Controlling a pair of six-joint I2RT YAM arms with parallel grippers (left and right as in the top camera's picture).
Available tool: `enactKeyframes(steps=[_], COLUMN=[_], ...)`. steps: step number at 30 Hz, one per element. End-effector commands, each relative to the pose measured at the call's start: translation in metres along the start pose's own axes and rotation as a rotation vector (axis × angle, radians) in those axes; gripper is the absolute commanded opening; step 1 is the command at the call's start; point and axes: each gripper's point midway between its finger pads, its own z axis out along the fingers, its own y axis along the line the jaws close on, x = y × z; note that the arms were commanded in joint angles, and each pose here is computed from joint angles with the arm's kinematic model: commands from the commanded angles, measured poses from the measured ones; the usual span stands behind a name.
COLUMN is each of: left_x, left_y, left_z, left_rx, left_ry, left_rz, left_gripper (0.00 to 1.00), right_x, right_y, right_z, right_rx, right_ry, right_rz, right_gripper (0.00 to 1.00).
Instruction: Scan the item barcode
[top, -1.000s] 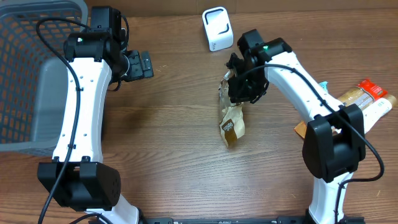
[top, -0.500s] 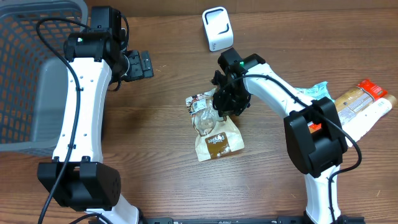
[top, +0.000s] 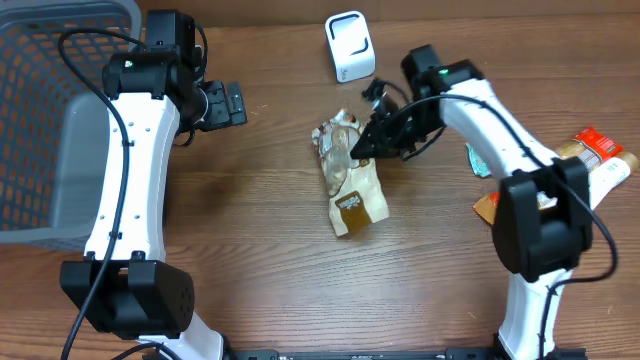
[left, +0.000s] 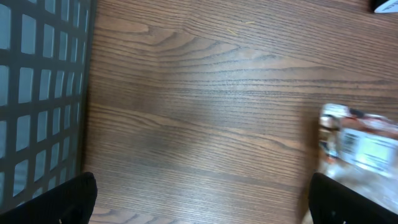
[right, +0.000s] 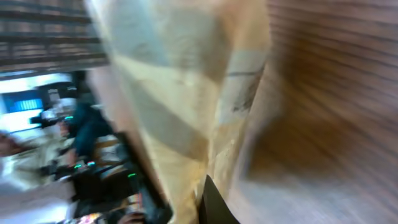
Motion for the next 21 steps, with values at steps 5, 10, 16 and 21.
enactKeyframes(steps=[5, 10, 16, 21], left_x=[0.002, 0.002, 0.002, 0.002], left_y=[-0.001, -0.001, -0.001, -0.001], left_z=[0.003, 0.003, 0.003, 0.003], left_rx=[0.003, 0.003, 0.003, 0.003], left_ry=[0.009, 0.009, 0.009, 0.009], left_rz=[0.020, 0.020, 0.020, 0.020], left_gripper=[1.00, 1.00, 1.00, 1.00], right_x=[0.000, 0.009, 0.017, 0.022], right_y=[0.088, 0.118, 0.140, 0.151], right_z=[-0.077, -0.116, -0.137, -0.144], right_rx=[-0.231, -0.284, -0.280, -0.270], right_ry=[-0.173, -0.265, -0.317, -0.336], right_rz=[-0.300, -0.401, -0.482, -0.522], right_gripper=[0.04, 0.04, 0.04, 0.04])
